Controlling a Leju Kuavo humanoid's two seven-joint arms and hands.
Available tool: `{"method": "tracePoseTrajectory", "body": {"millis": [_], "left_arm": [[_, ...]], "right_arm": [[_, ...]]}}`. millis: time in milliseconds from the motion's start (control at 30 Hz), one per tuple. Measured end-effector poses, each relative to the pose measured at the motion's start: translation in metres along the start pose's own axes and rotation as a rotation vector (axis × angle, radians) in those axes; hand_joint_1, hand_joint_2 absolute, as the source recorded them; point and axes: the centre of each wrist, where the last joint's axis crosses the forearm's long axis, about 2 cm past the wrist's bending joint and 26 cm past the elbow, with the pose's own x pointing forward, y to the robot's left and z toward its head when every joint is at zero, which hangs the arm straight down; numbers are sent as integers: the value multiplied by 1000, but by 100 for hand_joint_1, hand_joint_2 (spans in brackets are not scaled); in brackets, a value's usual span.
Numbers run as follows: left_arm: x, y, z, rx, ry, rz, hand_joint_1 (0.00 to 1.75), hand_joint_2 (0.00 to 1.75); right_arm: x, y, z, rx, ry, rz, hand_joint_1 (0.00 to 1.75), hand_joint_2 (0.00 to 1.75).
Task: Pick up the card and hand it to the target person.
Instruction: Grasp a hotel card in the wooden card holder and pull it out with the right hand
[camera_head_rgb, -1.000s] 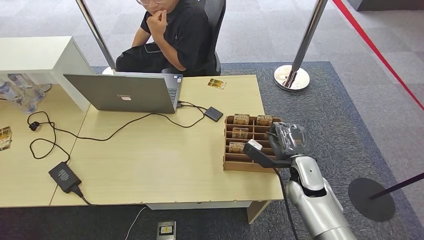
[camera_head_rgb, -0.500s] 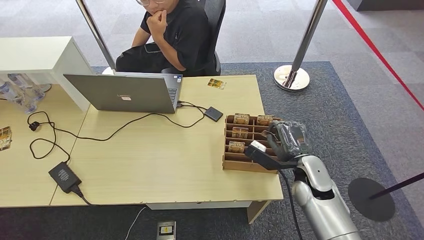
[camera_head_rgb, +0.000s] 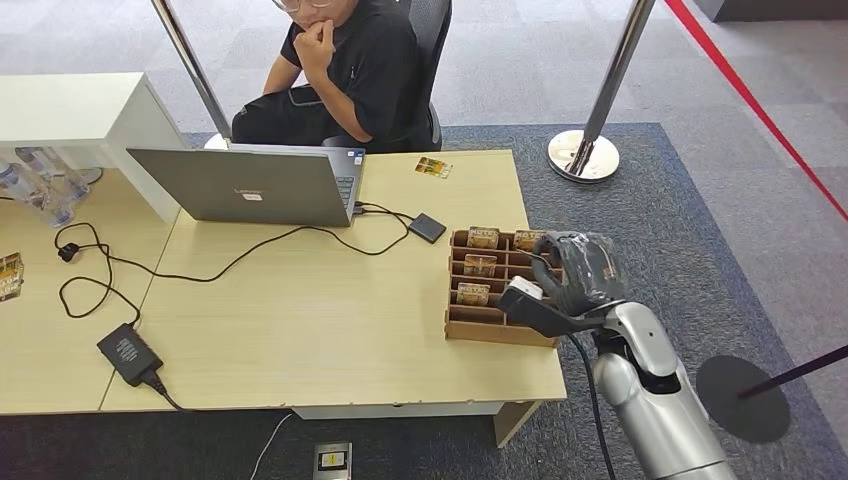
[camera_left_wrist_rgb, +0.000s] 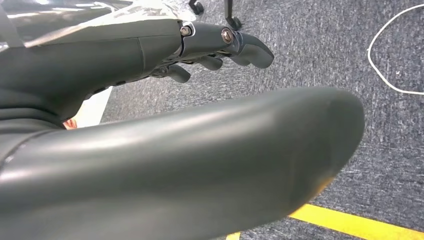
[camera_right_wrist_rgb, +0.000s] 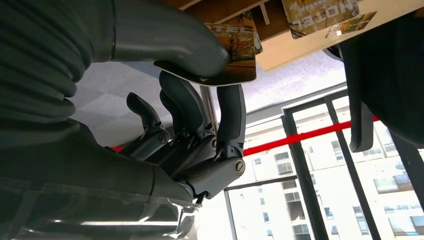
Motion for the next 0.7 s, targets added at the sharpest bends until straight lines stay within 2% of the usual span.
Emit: {"method": "tracePoseTrajectory", "body": {"millis": [333,700], "left_arm": [[2,0,-1,-8,-11,-14,0,0],[5,2,-3,-9,-15,-27,0,0]], "right_arm": [[-13,-17,-23,-48,-24,-5,142,175],[-18,-33,-64,-117,-35,-8,140,175]]}}
